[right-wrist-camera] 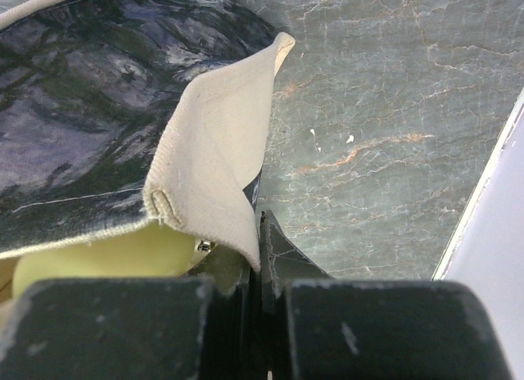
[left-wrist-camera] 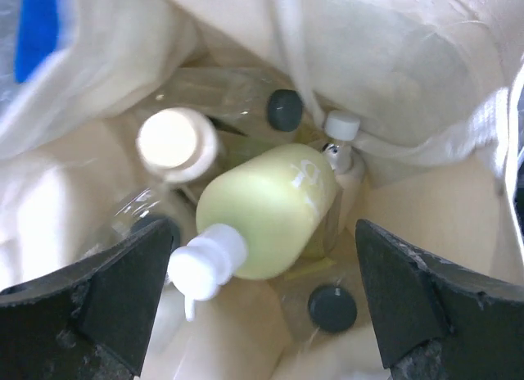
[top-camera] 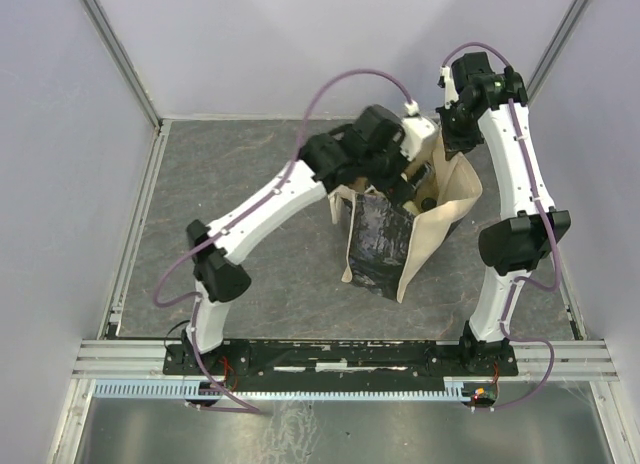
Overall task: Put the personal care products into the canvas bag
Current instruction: Place the care product in the canvas bag.
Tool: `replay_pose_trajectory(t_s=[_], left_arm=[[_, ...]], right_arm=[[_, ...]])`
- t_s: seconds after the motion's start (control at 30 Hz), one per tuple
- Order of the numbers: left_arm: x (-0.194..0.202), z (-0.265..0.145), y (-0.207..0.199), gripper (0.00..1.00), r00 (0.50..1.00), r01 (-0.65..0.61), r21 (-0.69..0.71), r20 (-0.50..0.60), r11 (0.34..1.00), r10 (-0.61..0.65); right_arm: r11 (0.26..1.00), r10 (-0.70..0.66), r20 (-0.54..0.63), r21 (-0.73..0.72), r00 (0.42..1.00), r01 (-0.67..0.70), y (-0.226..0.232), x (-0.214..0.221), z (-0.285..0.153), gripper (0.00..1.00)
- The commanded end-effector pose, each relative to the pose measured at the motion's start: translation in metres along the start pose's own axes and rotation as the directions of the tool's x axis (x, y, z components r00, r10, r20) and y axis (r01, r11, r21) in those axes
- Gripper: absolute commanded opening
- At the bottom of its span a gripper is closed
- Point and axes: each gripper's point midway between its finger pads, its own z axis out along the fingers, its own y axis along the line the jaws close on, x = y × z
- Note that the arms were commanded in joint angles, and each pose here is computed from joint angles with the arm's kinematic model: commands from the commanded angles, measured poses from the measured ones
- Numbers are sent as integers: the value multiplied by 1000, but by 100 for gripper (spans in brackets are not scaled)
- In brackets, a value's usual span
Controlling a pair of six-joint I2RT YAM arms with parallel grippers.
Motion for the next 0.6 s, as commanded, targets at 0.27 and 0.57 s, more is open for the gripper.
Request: replay_pose_trajectory(t_s=[0.27, 0.57], left_arm=[[20, -135, 151, 99, 921, 385, -338, 203, 859, -333], [93, -77, 158, 100, 896, 431, -325, 43, 842, -442]], right_arm=[[999, 29, 170, 14, 985, -31, -15, -32, -21, 0], [999, 28, 164, 26, 986, -33, -19, -29, -22, 0]])
